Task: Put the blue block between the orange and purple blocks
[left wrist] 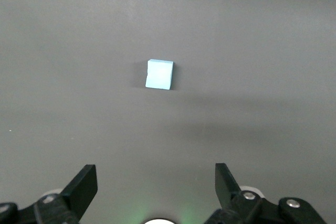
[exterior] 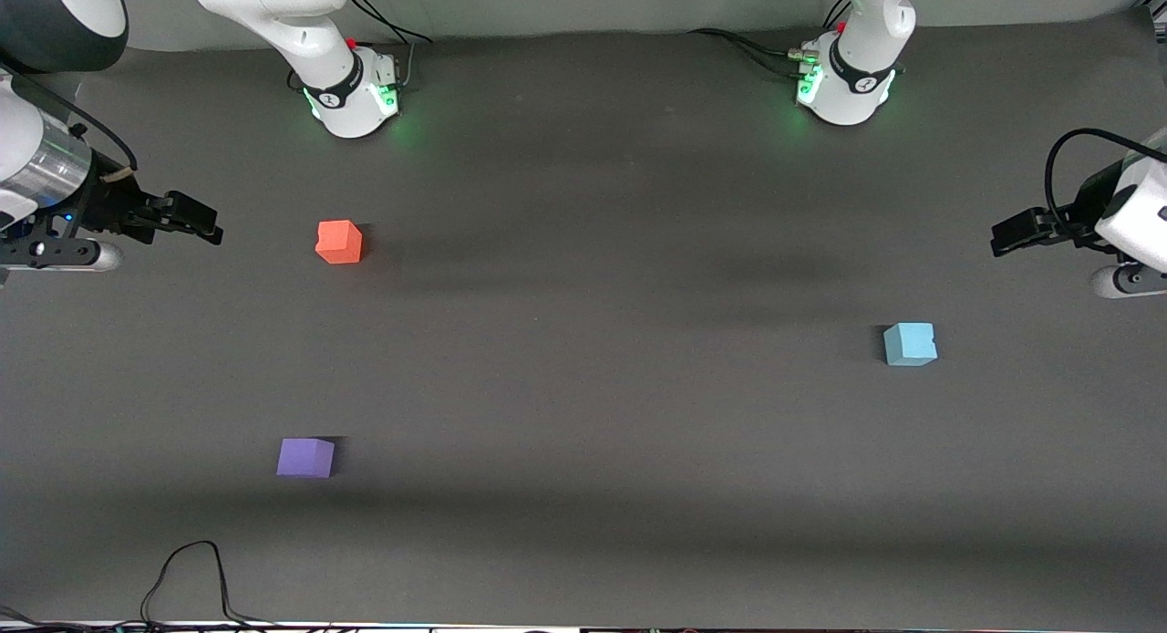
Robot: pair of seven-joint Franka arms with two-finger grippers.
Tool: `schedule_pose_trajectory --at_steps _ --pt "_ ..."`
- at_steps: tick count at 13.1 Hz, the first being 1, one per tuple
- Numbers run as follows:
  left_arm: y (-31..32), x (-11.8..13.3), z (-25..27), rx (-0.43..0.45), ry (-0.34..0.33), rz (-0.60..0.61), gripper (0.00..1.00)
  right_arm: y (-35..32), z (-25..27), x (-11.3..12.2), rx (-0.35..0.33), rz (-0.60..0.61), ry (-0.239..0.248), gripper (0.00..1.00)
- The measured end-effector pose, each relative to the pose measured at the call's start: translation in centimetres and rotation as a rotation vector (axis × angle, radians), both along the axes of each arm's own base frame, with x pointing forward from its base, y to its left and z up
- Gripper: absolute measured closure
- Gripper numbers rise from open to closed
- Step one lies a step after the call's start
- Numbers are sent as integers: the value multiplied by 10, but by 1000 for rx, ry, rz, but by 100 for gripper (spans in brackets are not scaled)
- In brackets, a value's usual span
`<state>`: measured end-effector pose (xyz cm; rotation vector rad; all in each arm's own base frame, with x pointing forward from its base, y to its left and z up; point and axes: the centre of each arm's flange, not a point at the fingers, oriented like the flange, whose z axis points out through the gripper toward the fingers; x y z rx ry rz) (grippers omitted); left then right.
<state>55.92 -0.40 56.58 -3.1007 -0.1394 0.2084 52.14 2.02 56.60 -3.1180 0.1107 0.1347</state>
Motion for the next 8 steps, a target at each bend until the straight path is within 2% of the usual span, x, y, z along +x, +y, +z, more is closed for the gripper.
schedule_pose_trajectory --at_steps 2,8 --pt "-1 2 -31 -10 -2 -15 0 3 -1 -1 -1 0 5 0" --pt "24 -2 -182 -64 -35 -106 1 3 -2 2 -2 -3 -11 0"
